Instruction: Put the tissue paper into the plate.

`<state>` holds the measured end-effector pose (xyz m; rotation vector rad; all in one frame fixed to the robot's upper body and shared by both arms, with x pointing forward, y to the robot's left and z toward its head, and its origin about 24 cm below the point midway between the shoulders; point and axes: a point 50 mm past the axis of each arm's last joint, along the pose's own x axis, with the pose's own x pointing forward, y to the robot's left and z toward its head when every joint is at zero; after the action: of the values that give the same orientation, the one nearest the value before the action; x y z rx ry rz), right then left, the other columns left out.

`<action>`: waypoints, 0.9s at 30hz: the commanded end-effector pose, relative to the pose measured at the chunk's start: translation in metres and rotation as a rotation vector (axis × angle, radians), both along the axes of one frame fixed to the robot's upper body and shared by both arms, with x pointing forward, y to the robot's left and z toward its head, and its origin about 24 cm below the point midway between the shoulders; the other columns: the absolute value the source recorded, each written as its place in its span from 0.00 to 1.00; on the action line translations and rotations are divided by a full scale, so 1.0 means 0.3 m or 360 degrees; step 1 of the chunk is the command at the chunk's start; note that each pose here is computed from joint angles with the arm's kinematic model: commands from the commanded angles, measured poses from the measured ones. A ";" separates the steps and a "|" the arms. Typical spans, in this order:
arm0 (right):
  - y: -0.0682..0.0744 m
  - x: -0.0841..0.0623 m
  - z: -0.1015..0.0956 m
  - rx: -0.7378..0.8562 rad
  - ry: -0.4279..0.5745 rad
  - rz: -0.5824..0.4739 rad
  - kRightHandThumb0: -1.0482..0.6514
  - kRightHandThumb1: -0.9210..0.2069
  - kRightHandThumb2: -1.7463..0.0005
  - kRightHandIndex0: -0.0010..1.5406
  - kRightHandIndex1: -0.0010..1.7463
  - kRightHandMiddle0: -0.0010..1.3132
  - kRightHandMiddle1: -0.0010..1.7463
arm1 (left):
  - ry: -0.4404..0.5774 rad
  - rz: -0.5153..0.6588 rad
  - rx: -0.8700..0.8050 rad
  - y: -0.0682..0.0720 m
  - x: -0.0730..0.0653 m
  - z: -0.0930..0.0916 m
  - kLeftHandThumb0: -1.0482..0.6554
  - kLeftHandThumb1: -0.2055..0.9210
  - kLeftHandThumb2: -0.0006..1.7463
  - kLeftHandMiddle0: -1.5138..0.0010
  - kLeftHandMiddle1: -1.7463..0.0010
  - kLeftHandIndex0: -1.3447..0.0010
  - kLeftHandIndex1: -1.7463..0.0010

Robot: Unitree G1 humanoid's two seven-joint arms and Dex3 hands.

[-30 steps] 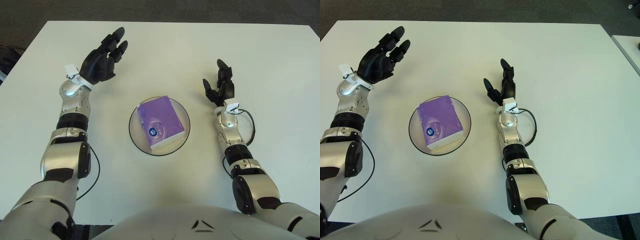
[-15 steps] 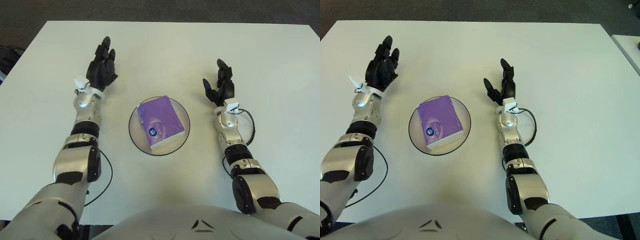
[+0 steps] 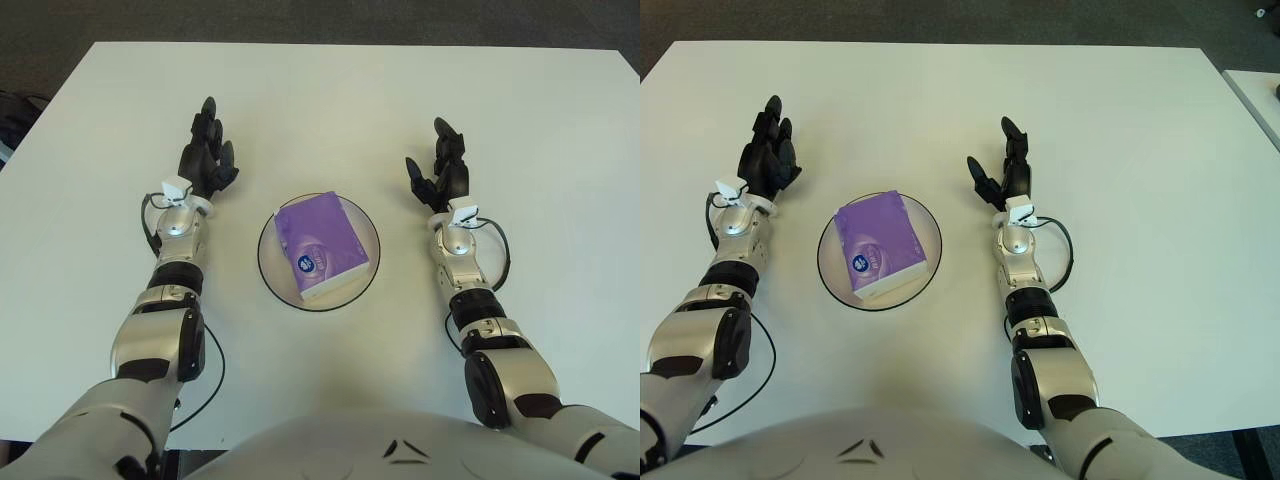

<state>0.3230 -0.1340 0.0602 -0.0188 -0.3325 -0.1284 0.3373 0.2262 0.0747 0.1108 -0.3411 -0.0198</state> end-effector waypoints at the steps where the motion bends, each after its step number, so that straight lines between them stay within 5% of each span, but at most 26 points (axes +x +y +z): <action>1: -0.021 -0.142 -0.238 -0.0007 0.0412 -0.0038 0.26 0.00 0.80 0.24 0.00 0.00 0.24 | 0.0066 0.0051 0.0013 -0.011 -0.030 -0.060 0.00 1.00 0.46 1.00 1.00 0.98 0.99; 27: -0.020 -0.134 -0.238 -0.0025 0.0411 -0.0025 0.28 0.01 0.78 0.25 0.01 0.00 0.23 | 0.0148 0.0012 -0.0095 -0.093 -0.074 -0.128 0.09 1.00 0.59 1.00 1.00 1.00 0.91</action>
<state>0.3229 -0.1341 0.0585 -0.0213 -0.3289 -0.1270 0.3308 0.2034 0.0675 0.0730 -0.3542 0.0002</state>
